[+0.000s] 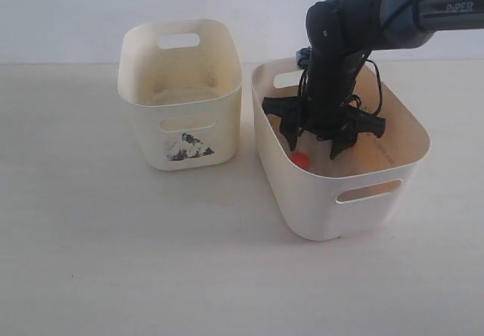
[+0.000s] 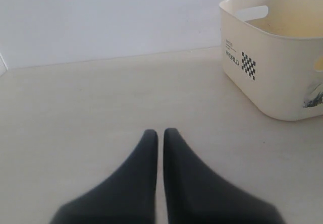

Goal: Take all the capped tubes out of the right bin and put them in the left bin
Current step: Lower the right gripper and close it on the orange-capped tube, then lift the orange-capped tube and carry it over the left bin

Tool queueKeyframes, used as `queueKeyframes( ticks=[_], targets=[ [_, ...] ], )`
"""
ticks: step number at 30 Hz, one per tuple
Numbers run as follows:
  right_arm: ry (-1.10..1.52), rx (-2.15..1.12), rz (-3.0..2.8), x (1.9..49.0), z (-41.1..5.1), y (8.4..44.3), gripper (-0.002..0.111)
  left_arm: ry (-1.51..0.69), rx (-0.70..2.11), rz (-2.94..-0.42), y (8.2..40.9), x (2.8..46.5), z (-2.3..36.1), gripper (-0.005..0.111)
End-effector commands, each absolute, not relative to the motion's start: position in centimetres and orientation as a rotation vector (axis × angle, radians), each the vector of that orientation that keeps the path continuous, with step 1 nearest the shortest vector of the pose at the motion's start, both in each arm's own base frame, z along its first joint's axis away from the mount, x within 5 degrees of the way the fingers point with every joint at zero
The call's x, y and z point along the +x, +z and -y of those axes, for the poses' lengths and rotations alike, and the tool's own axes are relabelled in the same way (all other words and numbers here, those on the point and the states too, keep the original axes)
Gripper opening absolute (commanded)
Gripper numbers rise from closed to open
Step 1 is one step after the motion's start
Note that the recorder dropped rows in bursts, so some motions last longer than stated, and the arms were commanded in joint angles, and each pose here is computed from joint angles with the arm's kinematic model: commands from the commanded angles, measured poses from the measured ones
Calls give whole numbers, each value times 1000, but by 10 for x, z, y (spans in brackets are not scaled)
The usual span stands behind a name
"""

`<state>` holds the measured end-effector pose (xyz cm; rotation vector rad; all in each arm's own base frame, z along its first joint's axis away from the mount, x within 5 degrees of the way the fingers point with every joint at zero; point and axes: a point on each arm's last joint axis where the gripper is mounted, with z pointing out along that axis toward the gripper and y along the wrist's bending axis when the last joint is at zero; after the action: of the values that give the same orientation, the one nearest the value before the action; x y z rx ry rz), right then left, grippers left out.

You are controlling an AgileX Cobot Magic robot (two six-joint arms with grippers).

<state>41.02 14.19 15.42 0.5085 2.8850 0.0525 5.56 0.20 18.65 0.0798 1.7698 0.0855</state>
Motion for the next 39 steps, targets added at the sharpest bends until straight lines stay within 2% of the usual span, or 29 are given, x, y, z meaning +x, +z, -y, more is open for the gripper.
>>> queueKeyframes(
  ticks=[1, 7, 10, 12, 14, 24, 32, 35, 39],
  targets=[
    [25, 506, -2895, 413, -141, 143, 61, 71, 65, -1750, 189, 56, -2, 4],
    [21, 514, -2940, 412, -143, 126, 58, 71, 65, -1750, 189, 56, -2, 4],
    [21, 512, -2938, 413, -143, 125, 37, 71, 65, -1750, 189, 56, -2, 4],
    [22, 512, -2937, 413, -143, 126, 15, 71, 65, -1750, 189, 56, -2, 4],
    [23, 512, -2935, 412, -143, 129, 0, 71, 65, -1750, 189, 56, -2, 4],
    [93, 489, -2833, 412, -142, 170, 1, 71, 65, -1750, 189, 56, -2, 4],
    [102, 390, -2812, 411, -142, 184, 2, 71, 65, -1750, 189, 56, -2, 4],
    [85, 305, -2831, 410, -142, 184, 17, 71, 65, -1750, 189, 56, -2, 4],
    [62, 252, -2855, 408, -141, 183, 59, 71, 65, -1750, 189, 56, -2, 4]
  ],
)
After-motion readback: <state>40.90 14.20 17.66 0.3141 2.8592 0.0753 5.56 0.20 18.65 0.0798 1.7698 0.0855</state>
